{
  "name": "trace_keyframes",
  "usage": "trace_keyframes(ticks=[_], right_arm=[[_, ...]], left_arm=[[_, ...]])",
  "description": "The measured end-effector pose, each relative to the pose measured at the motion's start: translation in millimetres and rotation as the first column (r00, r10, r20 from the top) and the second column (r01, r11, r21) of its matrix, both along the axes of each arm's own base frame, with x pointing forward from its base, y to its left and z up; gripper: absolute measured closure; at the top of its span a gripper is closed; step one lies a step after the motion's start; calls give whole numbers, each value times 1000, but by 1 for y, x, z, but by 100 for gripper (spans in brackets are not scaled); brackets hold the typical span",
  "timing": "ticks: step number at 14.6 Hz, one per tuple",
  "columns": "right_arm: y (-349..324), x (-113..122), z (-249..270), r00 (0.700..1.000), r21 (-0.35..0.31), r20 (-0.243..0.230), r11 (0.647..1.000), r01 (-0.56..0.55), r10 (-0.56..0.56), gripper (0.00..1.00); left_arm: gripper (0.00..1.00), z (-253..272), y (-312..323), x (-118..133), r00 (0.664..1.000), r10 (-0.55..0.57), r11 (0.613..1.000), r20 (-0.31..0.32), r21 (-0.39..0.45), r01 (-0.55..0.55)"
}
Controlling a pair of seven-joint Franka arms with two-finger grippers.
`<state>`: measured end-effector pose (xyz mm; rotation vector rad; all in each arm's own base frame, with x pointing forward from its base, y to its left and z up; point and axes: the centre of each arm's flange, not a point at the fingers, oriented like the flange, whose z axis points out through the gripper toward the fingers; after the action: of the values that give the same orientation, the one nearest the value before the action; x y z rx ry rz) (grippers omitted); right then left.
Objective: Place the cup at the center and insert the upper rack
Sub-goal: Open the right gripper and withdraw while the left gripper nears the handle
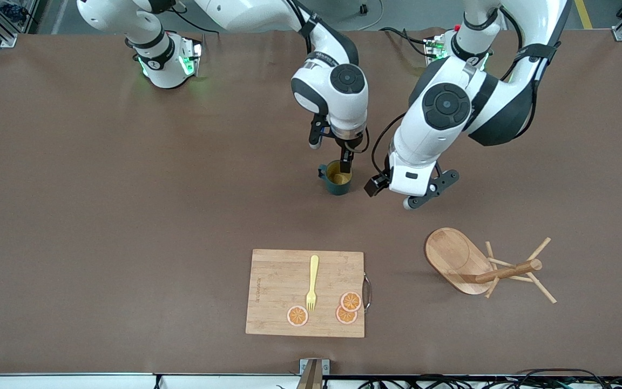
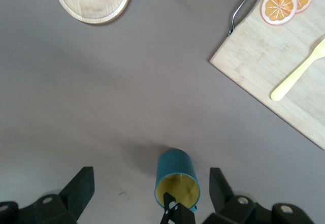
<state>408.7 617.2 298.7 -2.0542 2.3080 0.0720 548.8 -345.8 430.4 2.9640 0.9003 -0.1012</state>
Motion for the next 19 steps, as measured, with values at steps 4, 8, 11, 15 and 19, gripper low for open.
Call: trace_keyframes(ticks=[4, 8, 11, 15, 19], right_arm=[[-30, 15, 42, 975, -37, 5, 974, -223, 224, 0], [-139, 65, 117, 875, -53, -41, 874, -484, 482, 0], [-237, 108, 169, 761, -30, -58, 760, -649, 647, 0], [-328, 149, 185, 567, -3, -49, 568, -823, 822, 0], [-458, 196, 183, 337, 21, -24, 337, -941, 941, 0]], left_arm=[[0, -4, -11, -2, 998, 58, 998, 13, -12, -58], [1, -16, -37, -10, 990, 130, 991, 54, 33, -132], [2, -30, -74, -12, 976, 205, 977, 80, 47, -209], [4, -71, -128, -27, 956, 267, 956, 121, 90, -279], [7, -101, -178, -65, 928, 322, 929, 188, 123, -348]])
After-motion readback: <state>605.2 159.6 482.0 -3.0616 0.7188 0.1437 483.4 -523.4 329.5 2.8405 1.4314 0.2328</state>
